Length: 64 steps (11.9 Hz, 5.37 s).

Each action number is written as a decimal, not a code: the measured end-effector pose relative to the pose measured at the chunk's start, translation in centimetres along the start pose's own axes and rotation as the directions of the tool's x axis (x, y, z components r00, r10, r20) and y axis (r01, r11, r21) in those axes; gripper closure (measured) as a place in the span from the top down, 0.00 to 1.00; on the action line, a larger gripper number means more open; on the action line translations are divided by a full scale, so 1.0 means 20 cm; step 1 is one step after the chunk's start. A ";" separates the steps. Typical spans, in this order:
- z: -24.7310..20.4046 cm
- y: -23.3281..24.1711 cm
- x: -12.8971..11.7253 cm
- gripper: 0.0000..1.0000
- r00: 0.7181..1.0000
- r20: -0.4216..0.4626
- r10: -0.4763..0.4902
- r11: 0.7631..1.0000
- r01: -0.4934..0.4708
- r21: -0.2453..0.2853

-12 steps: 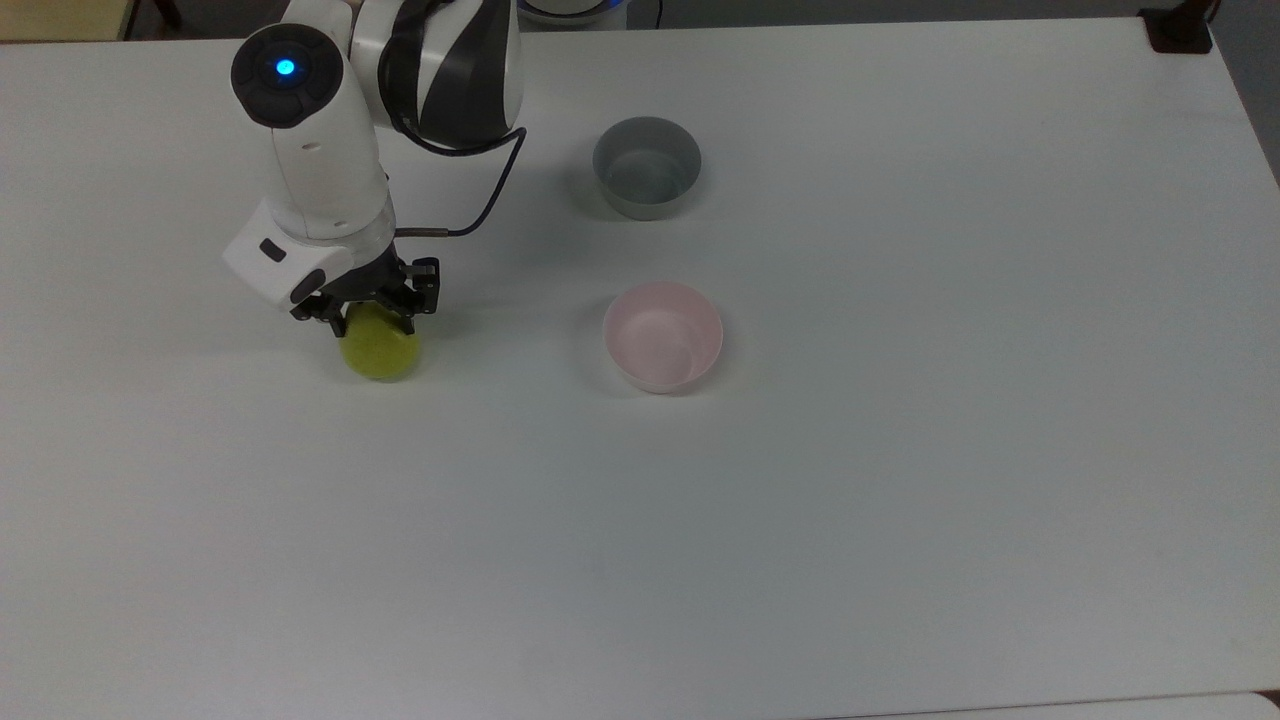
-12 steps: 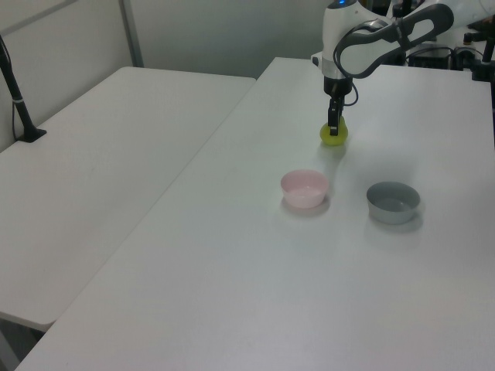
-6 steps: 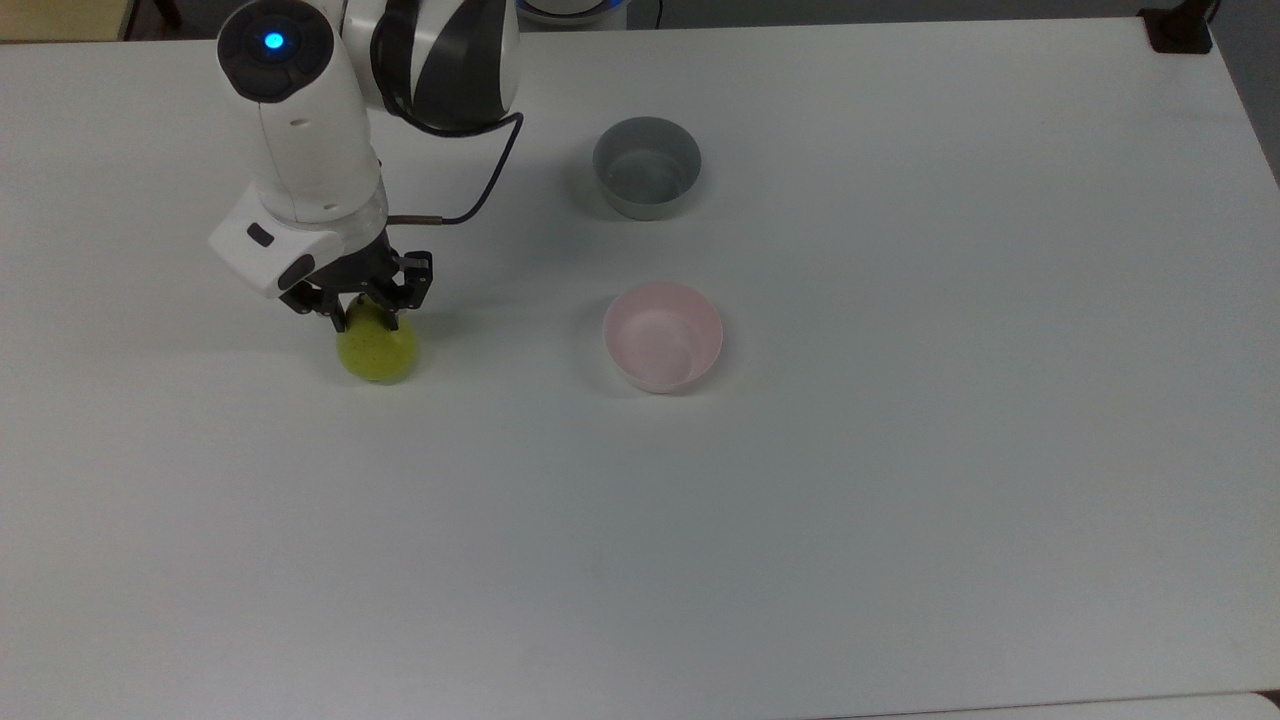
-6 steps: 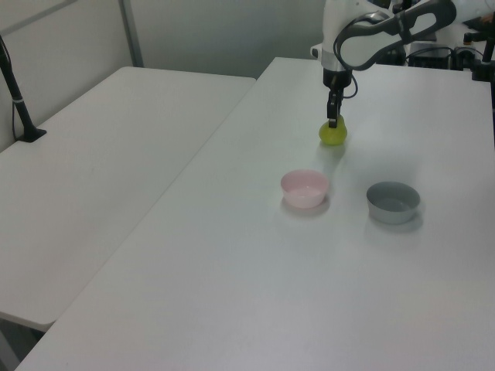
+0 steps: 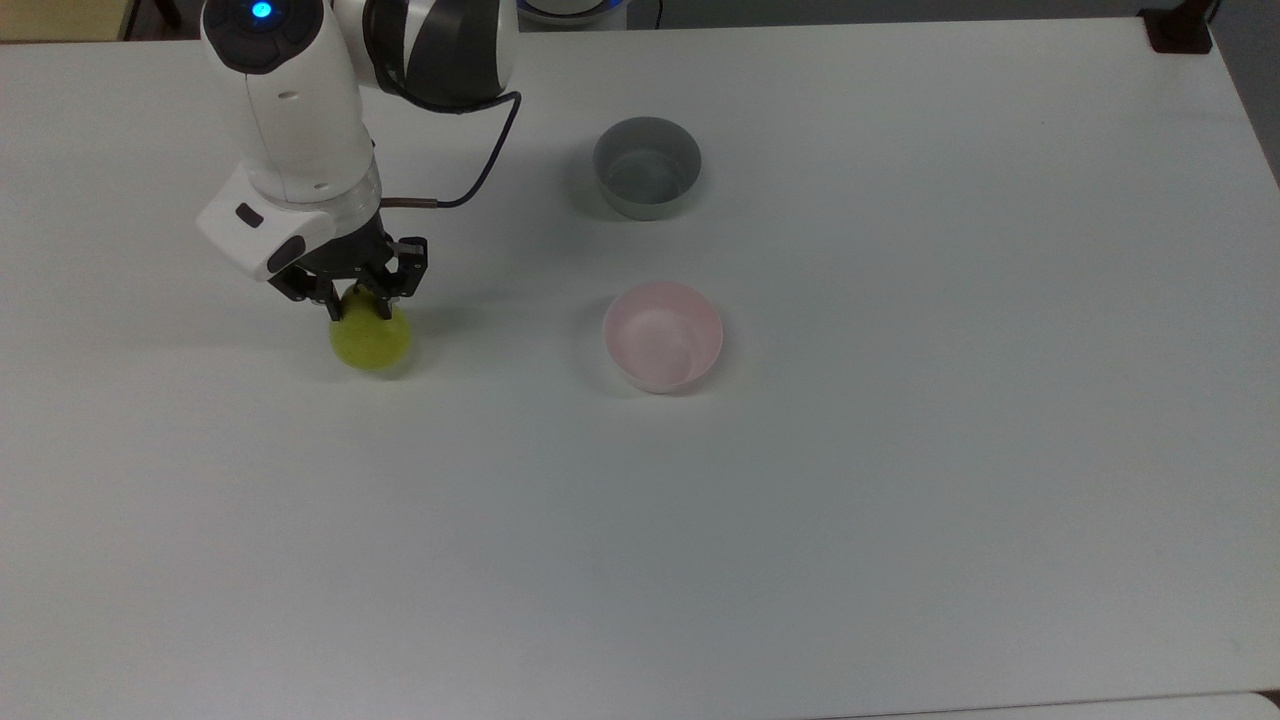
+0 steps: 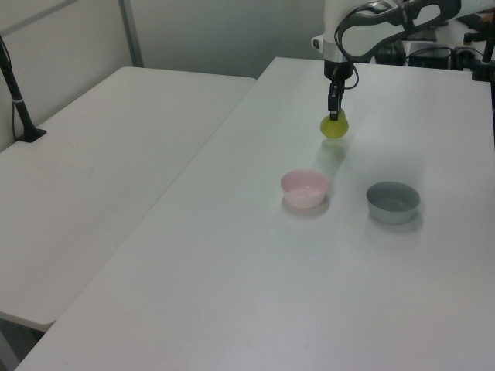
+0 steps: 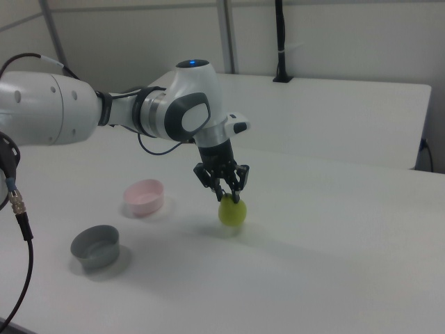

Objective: Place the pear in the bowl

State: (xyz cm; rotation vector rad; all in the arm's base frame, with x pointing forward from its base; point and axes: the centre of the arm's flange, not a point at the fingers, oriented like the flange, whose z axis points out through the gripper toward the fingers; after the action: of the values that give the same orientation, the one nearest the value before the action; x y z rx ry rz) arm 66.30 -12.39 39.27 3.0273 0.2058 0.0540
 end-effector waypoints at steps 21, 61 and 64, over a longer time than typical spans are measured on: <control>-0.55 -1.27 0.08 0.43 0.999 -0.013 -0.039 0.999 0.040 0.028; -1.17 -0.66 -0.30 1.00 0.983 -0.023 0.183 0.981 -0.181 0.064; -1.16 -0.68 -0.31 1.00 0.984 -0.001 0.176 0.983 -0.175 0.062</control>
State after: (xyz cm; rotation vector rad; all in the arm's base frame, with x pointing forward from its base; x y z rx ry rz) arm 57.43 2.58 60.60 3.0993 -0.0608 0.0736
